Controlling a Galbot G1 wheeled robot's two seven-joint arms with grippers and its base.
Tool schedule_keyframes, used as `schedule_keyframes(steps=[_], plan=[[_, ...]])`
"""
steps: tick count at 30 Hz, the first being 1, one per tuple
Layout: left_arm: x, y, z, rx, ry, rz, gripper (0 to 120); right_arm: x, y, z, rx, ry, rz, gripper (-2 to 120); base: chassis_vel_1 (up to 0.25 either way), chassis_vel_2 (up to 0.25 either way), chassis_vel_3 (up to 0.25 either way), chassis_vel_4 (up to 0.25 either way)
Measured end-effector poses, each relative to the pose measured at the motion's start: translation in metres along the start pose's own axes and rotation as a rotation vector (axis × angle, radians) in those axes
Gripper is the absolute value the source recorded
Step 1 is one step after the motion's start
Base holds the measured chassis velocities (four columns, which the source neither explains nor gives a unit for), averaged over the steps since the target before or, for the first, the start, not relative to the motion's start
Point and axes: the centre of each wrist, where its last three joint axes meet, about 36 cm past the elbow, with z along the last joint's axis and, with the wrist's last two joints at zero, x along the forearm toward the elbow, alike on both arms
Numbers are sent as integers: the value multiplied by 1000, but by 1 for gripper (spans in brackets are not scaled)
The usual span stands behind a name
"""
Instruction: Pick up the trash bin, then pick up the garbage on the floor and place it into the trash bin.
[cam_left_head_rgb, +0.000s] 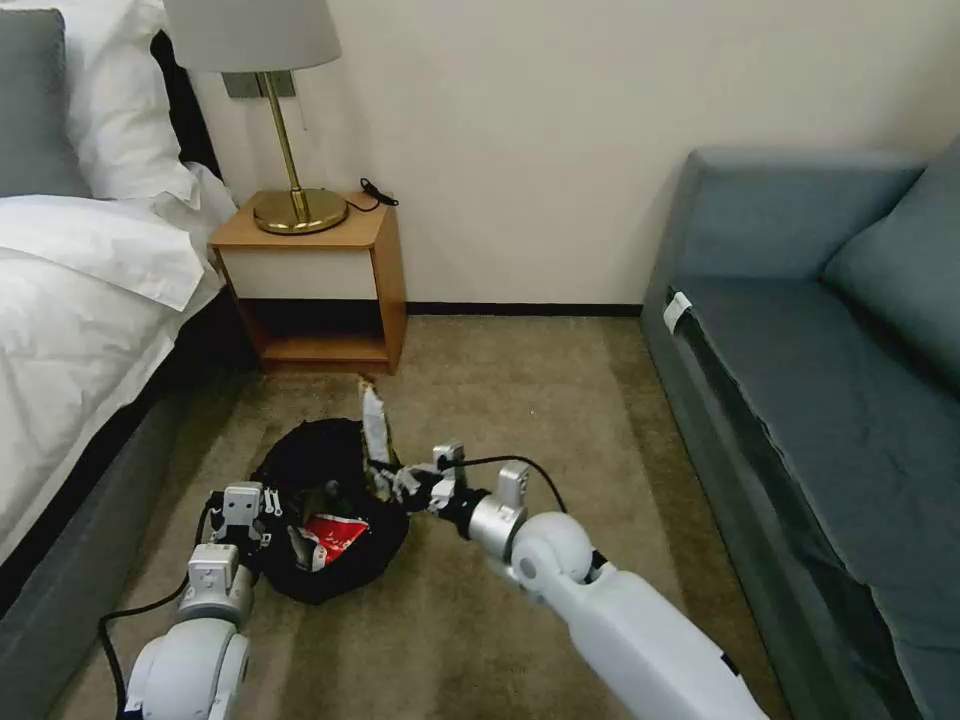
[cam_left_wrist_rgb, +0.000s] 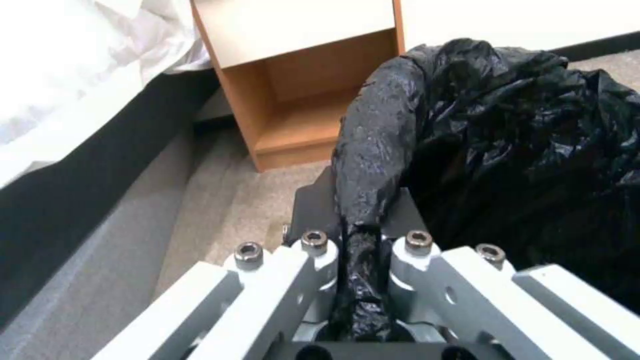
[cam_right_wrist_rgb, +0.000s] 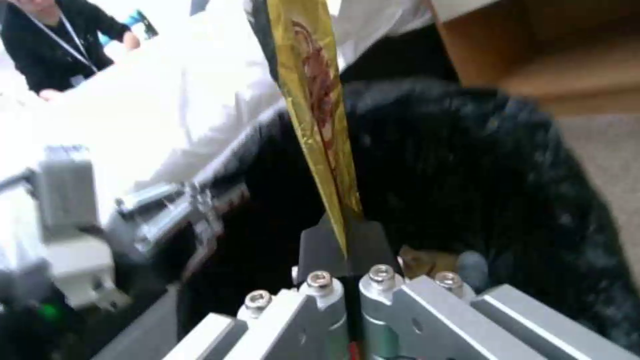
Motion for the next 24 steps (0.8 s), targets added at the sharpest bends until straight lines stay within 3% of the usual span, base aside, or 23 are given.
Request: schedule_keyframes(steps=[20,24], plan=[[-7,-6,-3,9,-7,18,0,-19,18,57,81,105,28,-2,0,0,0,0],[-8,-4,-3,10,-7,15,0,-22,20,62,86,112,35,10,0,0,0,0]])
